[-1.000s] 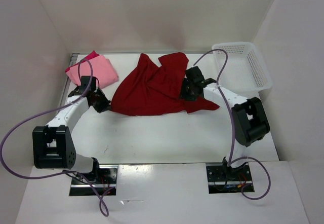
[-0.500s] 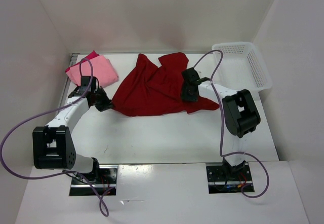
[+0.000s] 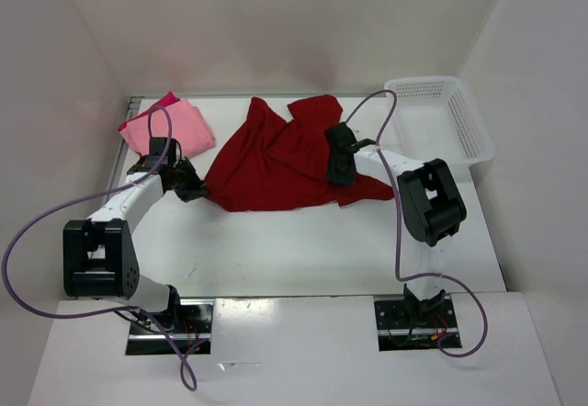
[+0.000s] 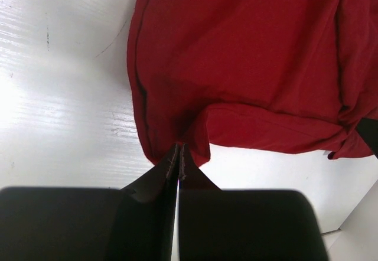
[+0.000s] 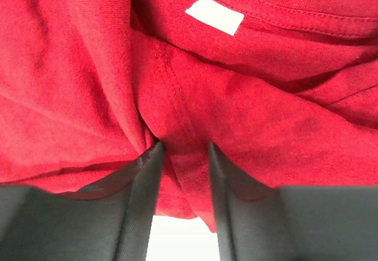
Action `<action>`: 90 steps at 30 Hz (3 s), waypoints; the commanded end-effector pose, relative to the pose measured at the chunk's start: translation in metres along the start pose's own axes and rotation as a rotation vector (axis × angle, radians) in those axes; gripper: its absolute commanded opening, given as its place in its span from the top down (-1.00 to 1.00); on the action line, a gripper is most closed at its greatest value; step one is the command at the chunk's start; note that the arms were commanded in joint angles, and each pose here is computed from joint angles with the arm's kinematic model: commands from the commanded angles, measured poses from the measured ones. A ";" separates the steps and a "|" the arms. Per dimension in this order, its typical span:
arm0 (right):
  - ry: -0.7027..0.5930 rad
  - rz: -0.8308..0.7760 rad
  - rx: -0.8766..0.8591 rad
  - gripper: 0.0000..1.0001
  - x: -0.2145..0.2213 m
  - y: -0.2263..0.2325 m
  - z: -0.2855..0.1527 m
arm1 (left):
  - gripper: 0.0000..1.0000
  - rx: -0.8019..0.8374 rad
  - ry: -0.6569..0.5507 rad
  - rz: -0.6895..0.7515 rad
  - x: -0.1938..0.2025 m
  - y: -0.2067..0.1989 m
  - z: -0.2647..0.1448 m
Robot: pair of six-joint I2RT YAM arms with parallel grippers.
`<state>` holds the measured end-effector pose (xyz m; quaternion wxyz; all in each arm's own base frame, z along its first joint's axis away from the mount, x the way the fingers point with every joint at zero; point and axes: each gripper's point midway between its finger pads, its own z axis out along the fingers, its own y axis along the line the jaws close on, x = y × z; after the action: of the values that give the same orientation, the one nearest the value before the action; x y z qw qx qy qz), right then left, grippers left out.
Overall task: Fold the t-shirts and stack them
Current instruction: Flatten out the tshirt
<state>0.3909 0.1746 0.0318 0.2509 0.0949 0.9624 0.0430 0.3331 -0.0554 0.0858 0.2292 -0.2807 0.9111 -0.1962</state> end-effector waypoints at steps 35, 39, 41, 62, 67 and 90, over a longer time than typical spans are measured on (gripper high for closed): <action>0.068 0.319 -0.288 -0.07 0.085 -0.034 -0.162 | 1.00 0.105 -0.130 -0.191 -0.089 0.010 -0.010; 0.041 0.379 -0.208 -0.01 0.063 -0.043 -0.103 | 1.00 0.106 -0.142 -0.195 -0.086 0.013 -0.016; -0.009 0.367 -0.130 0.18 0.051 -0.056 -0.085 | 1.00 0.114 -0.139 -0.193 -0.078 0.013 -0.020; -0.143 0.401 -0.299 0.10 -0.052 -0.024 -0.092 | 1.00 -0.016 -0.235 -0.203 -0.060 0.051 -0.036; -0.047 0.571 -0.227 0.08 0.046 -0.078 -0.105 | 1.00 0.010 -0.188 -0.177 -0.048 0.048 -0.035; -0.087 0.677 -0.254 0.19 0.064 -0.102 -0.109 | -0.38 0.086 -0.146 -0.467 -0.034 0.047 -0.041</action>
<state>0.2621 0.0714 0.0752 0.2588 0.4029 0.8507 0.2168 0.2772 0.0070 0.0718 0.1982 -0.4871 0.8171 -0.2363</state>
